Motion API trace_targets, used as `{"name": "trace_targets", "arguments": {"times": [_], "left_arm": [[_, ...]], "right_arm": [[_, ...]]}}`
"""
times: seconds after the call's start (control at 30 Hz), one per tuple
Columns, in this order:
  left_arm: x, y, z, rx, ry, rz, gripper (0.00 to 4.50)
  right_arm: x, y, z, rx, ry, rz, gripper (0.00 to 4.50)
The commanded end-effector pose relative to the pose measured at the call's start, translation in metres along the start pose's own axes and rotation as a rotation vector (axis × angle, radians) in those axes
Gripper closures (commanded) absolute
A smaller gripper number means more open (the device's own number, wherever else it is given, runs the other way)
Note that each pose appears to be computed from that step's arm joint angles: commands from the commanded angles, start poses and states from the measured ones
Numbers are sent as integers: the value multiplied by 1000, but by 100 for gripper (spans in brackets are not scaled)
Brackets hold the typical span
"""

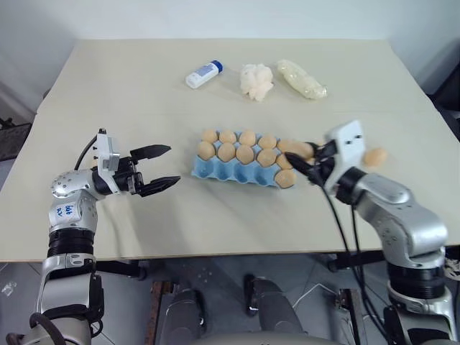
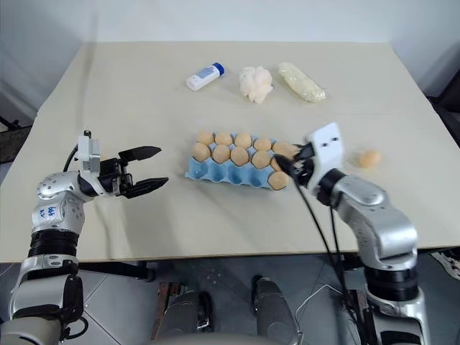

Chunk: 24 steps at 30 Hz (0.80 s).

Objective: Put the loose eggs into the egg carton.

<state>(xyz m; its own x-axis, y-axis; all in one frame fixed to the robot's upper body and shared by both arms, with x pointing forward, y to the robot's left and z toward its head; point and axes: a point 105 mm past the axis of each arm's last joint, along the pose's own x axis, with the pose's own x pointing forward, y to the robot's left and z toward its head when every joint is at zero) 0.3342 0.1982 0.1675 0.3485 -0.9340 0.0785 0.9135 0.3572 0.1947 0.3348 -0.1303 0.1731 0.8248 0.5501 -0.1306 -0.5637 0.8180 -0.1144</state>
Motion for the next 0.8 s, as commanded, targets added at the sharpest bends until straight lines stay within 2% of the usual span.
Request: {"name": "trace_targets", "arguments": {"times": [0.03,0.3,0.57,0.7,0.8], "left_arm": [[-2,1,14,51,-20,4,0],[-7,-1,14,58,-19,29,0],[-7,-1,14,57,-23,41,0],[-5,0,14,59,-27,39,0],[-5,1,15,61,-34,40,0]], "right_arm": [[12,12,2,-28,-7,43,258],[23,23,-4,-30,27,94,258],[22,29,5,-52,10,125,1],[19,25,11,-61,-5,113,1],[3,12,22,-71,-33,82,1]]}}
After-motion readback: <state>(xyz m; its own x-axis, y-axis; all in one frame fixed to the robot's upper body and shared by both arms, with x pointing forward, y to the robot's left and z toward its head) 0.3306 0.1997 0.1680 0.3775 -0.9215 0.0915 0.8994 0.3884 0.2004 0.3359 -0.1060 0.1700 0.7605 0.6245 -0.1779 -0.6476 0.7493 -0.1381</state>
